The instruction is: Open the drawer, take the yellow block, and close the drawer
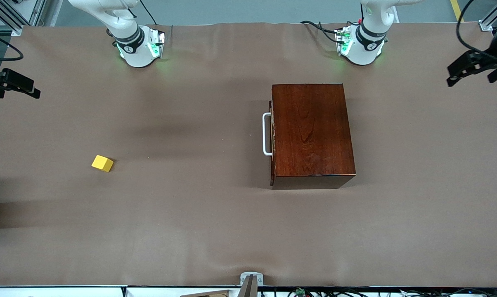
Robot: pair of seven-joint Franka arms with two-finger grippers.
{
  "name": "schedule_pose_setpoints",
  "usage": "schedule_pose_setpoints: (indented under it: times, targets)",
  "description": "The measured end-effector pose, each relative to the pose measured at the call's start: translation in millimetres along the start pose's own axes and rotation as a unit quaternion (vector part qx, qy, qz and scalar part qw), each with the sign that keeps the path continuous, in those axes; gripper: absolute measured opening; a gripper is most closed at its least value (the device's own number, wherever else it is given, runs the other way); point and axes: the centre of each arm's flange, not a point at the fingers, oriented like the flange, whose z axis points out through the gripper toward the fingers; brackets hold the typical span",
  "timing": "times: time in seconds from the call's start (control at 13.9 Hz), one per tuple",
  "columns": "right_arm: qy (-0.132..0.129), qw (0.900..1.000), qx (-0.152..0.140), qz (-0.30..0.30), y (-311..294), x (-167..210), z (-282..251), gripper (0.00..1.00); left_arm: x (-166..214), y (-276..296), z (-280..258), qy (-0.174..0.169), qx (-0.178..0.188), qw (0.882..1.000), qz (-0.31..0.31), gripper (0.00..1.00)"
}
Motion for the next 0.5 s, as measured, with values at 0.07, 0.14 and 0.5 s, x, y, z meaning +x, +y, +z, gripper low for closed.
schedule_pose_setpoints:
  times: [0.07, 0.14, 0.5]
  targets:
    - [0.0, 1.0, 0.0, -0.005, 1.1, 0.0, 0.1, 1.0, 0.3, -9.5, -4.4, 0.005, -0.001, 1.0, -0.008, 1.0]
    - [0.0, 1.0, 0.0, -0.009, 2.2, -0.1, 0.2, 1.0, 0.3, -15.2, -9.1, 0.01, -0.002, 1.0, -0.013, 1.0]
    - [-0.001, 1.0, 0.001, -0.014, 3.7, 0.0, 1.1, 1.0, -2.3, -3.8, -12.8, 0.007, -0.001, 1.0, -0.003, 1.0]
